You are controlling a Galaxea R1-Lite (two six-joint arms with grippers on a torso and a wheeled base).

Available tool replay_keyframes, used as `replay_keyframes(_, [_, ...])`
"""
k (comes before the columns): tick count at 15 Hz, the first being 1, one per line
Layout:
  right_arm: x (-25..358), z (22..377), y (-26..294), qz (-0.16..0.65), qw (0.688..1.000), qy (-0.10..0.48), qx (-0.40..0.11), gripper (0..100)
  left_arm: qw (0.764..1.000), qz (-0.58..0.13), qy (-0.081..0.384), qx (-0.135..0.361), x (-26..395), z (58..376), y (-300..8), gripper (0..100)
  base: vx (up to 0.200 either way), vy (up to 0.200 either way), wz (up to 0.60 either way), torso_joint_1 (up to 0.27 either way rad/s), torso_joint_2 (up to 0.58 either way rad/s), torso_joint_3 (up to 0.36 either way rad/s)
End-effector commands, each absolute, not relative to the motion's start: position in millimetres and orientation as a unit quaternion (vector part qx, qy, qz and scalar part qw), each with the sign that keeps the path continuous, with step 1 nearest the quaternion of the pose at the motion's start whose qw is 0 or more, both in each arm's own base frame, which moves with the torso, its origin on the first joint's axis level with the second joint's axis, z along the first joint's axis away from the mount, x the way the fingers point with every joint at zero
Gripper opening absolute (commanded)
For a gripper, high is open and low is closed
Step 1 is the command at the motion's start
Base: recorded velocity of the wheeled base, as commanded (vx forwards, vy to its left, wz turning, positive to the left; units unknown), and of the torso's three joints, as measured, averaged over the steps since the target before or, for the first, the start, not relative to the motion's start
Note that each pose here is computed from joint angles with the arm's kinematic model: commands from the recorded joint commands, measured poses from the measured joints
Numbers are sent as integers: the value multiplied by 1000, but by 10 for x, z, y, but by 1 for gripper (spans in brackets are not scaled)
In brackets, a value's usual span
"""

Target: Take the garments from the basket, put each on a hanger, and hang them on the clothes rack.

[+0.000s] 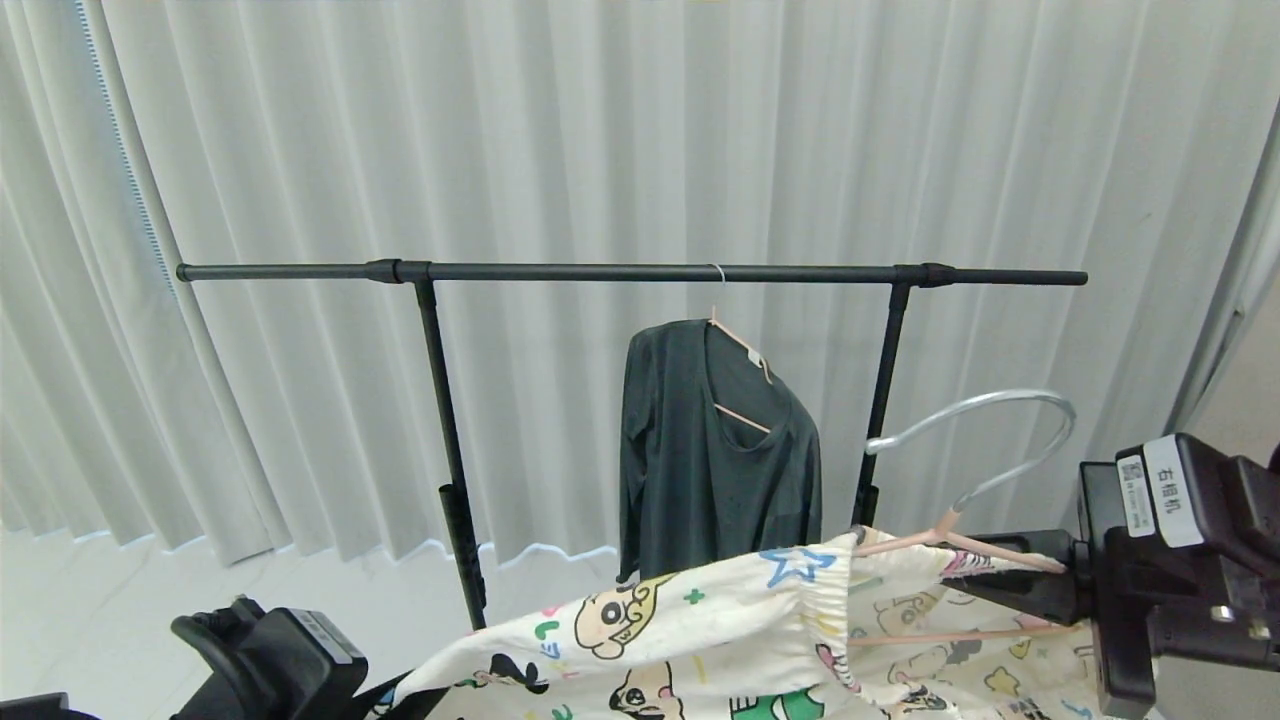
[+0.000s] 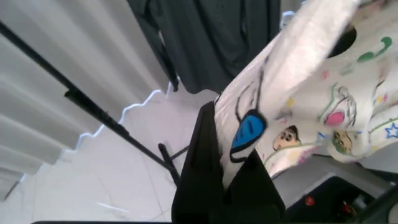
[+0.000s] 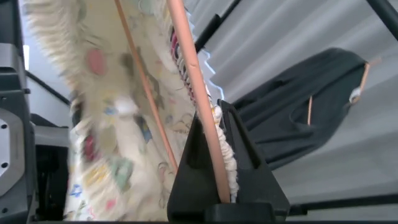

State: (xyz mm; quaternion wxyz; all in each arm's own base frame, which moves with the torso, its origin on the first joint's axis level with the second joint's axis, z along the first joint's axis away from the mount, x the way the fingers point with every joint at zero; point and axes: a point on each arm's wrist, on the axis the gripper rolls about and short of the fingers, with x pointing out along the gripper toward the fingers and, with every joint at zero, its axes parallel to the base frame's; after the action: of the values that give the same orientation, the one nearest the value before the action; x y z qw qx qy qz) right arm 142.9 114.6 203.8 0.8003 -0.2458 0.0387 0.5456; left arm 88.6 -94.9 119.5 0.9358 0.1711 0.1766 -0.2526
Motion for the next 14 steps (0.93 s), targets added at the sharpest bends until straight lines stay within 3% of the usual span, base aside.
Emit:
replay_keyframes(1, [1479,2016,1080,528,812,49,-243,0,941,-239,172,164,901,1218,-912,0,0,0,0,0,0,0])
replay_keyframes(4, [1469,2049,1047,526,819,50,-225,0,940,-223,190,173,890,1124,-835,0,0,0,0,0,0,0])
replay_keyframes(9, [1429,2083,1025,523,824,49,-213,0,936,-227,178,201,923,1164,-866,0,0,0,0,0,0,0])
replay_keyframes(10, [1425,2077,1022,523,824,49,-214,0,936,-228,174,204,931,1183,-875,100,0,0,0,0,0,0])
replay_keyframes(14, [1470,2096,831,473,853,57,-212,0,944,-228,151,185,967,1310,-914,100,0,0,0,0,0,0])
